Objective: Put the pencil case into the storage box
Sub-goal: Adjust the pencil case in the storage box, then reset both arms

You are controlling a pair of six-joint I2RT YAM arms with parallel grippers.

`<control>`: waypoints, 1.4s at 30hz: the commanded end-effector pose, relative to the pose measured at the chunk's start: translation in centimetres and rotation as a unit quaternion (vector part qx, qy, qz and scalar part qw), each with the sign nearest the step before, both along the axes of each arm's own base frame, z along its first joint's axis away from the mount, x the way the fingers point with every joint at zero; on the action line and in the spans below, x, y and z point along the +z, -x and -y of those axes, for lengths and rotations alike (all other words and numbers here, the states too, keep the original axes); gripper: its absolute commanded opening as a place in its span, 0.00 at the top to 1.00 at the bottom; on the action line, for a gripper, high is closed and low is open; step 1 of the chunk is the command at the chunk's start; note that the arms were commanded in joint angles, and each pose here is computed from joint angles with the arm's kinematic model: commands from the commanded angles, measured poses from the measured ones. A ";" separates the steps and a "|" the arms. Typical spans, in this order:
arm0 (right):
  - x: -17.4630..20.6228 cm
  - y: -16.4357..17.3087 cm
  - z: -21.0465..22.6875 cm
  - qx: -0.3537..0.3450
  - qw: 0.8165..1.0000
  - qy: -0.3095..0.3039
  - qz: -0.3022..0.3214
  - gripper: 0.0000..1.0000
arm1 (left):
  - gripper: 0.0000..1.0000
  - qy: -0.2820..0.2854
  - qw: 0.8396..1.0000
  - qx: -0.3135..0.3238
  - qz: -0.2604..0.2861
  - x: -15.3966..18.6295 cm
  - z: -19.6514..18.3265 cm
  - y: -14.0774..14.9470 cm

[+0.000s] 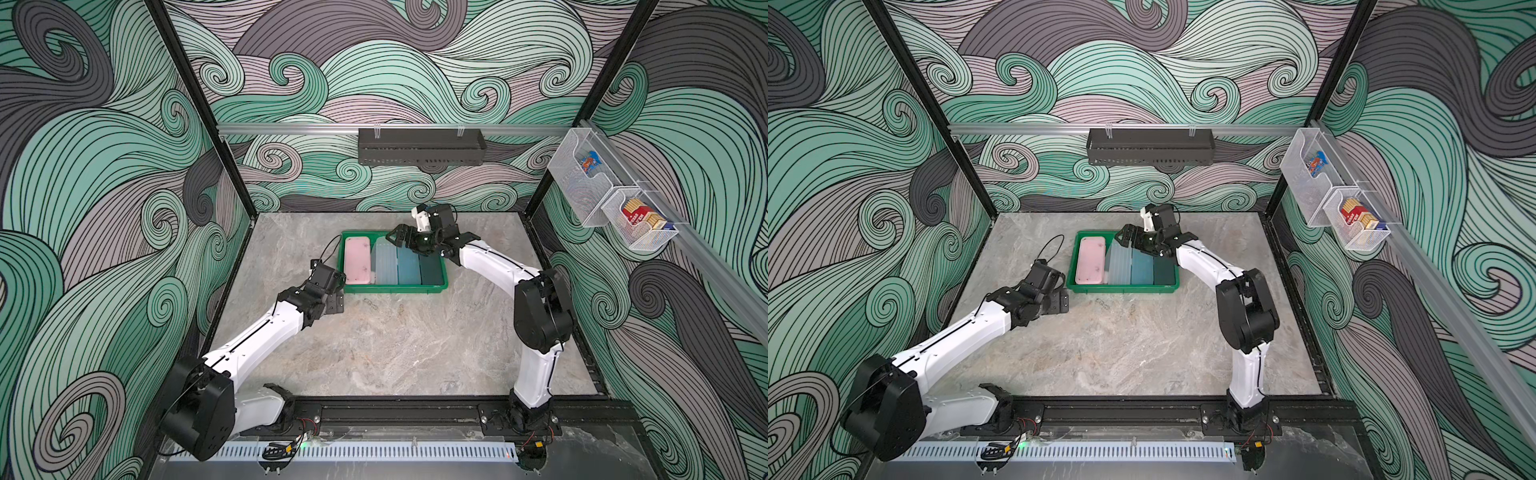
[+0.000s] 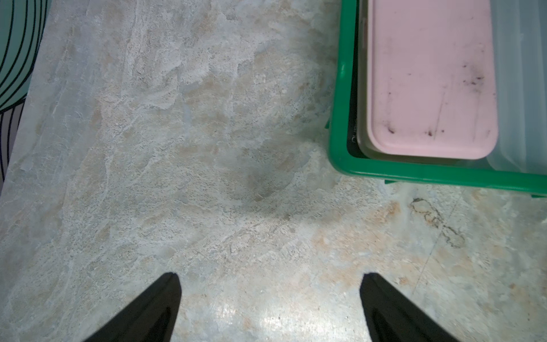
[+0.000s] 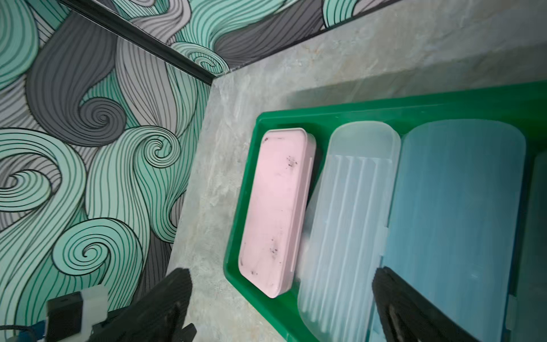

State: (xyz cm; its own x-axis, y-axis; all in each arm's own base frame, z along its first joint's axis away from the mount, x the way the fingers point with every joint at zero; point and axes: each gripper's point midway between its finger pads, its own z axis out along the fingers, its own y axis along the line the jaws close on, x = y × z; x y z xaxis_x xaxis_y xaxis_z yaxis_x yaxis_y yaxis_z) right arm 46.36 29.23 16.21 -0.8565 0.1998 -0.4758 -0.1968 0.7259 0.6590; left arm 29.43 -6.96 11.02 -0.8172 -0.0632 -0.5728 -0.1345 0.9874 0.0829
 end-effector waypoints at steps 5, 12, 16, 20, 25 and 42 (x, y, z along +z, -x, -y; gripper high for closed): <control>-5.8 0.6 -1.2 0.040 0.998 0.027 -0.047 0.01 | 0.01 -0.002 1.000 -0.003 -0.012 0.3 0.2 -0.5; -8.0 0.4 -2.0 0.047 0.997 0.030 -0.062 0.01 | 0.01 -0.006 1.000 -0.002 -0.019 -0.4 0.3 -0.7; -8.6 0.5 -2.6 0.052 0.996 0.026 -0.065 0.01 | 0.01 -0.007 1.000 -0.002 -0.020 -0.4 0.3 -0.8; -8.6 0.8 -3.5 0.060 0.996 0.024 -0.065 0.01 | 0.01 -0.007 1.000 -0.002 -0.021 -0.4 0.3 -0.7; -8.7 0.9 -3.3 0.051 0.996 0.034 -0.064 0.01 | 0.01 -0.008 1.000 -0.002 -0.023 -0.3 0.2 -0.7; 1.7 4.2 8.9 -0.005 0.999 0.018 0.028 0.01 | 0.01 0.016 0.995 -0.045 0.092 5.0 1.0 -2.4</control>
State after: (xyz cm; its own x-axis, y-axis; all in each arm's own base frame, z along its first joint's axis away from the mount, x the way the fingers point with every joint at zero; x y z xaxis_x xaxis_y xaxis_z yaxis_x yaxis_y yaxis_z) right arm 42.80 23.78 16.15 -0.8618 0.1804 -0.4741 -0.2047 0.7314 0.6505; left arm 30.31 -7.50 12.63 -0.7895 -0.0316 -0.6130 -0.0933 0.9932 0.0689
